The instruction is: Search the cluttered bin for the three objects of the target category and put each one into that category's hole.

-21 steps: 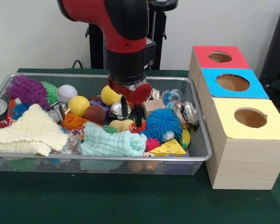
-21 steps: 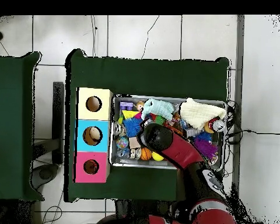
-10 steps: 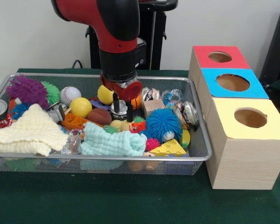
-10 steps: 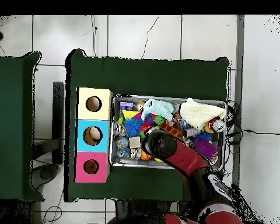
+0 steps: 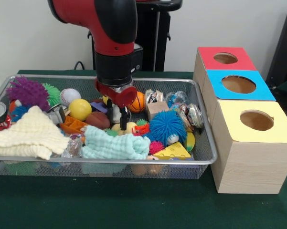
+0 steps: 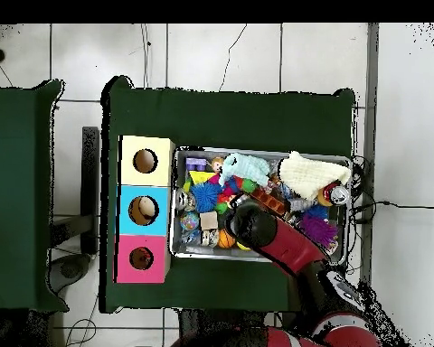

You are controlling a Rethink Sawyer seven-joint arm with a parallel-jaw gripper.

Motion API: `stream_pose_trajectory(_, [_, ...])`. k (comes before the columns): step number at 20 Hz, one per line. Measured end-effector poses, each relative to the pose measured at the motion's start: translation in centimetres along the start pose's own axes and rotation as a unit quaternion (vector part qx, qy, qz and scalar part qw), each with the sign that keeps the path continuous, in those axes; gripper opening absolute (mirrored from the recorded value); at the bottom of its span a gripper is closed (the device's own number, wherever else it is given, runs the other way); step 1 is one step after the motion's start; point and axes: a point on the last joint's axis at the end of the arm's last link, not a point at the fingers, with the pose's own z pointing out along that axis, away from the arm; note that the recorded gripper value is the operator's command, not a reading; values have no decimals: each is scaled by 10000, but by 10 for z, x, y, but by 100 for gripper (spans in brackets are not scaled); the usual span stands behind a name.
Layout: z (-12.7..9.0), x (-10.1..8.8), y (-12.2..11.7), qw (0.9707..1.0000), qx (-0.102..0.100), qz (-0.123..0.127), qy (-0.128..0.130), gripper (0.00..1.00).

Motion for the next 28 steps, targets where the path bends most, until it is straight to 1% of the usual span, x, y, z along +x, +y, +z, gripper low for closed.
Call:
stream_pose_trajectory(3, [5, 2, -1, 10000, -17, -4, -66, 100])
stream_pose_trajectory(5, [12, 12, -2, 10000, -2, -14, 24, 100])
stream_pose_trajectory(7, [13, 17, -1, 10000, -6, -24, 73, 100])
stream_pose_trajectory(12, [11, 22, -3, 9999, 3, -25, 117, 100])
stream_pose_trajectory(19, [13, 30, -10, 9997, 27, 21, 225, 100])
stream_pose_trajectory(22, [14, 29, -10, 9998, 18, 31, 198, 100])
stream_pose_trajectory(28, [22, 24, -13, 9999, -70, 103, 42, 100])
